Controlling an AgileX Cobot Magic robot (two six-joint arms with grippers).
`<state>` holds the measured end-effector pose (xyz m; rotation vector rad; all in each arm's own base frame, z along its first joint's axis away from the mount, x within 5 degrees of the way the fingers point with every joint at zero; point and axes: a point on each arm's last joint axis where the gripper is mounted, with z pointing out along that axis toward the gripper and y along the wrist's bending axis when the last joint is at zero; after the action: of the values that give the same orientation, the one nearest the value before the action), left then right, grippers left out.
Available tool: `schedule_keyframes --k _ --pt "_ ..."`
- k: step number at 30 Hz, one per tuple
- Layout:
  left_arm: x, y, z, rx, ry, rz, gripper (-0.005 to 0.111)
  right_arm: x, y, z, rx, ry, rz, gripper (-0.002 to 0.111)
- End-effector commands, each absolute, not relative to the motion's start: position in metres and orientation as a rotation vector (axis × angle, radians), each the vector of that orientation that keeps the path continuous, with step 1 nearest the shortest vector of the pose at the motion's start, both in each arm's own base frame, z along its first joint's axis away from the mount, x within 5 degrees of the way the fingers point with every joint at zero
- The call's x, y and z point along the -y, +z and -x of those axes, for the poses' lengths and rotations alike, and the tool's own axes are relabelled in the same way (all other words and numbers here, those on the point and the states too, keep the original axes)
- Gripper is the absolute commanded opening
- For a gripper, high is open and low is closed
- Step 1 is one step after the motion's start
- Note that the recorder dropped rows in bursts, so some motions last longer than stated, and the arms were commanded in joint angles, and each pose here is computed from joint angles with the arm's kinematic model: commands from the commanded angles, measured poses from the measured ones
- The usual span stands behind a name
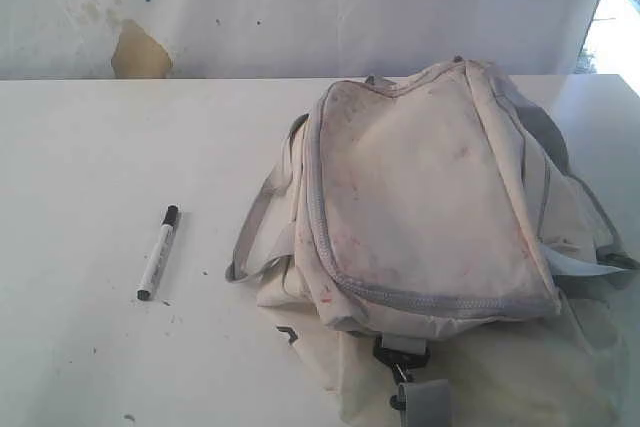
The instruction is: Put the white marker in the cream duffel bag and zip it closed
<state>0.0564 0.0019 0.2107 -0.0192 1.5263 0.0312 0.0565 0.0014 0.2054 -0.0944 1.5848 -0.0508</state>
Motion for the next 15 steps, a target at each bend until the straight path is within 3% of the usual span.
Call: schedule_keyframes --k 1,15 --pt "-0.002 0.210 -0.056 -1.521 0.023 0.032 0.012 -0.001 0.203 -0.056 -1.592 -0.058 0.089 0.000" --pt "-0.002 0.221 -0.055 -1.391 -0.045 0.084 0.012 -0.001 0.218 -0.056 -1.427 -0.055 0.079 0.000"
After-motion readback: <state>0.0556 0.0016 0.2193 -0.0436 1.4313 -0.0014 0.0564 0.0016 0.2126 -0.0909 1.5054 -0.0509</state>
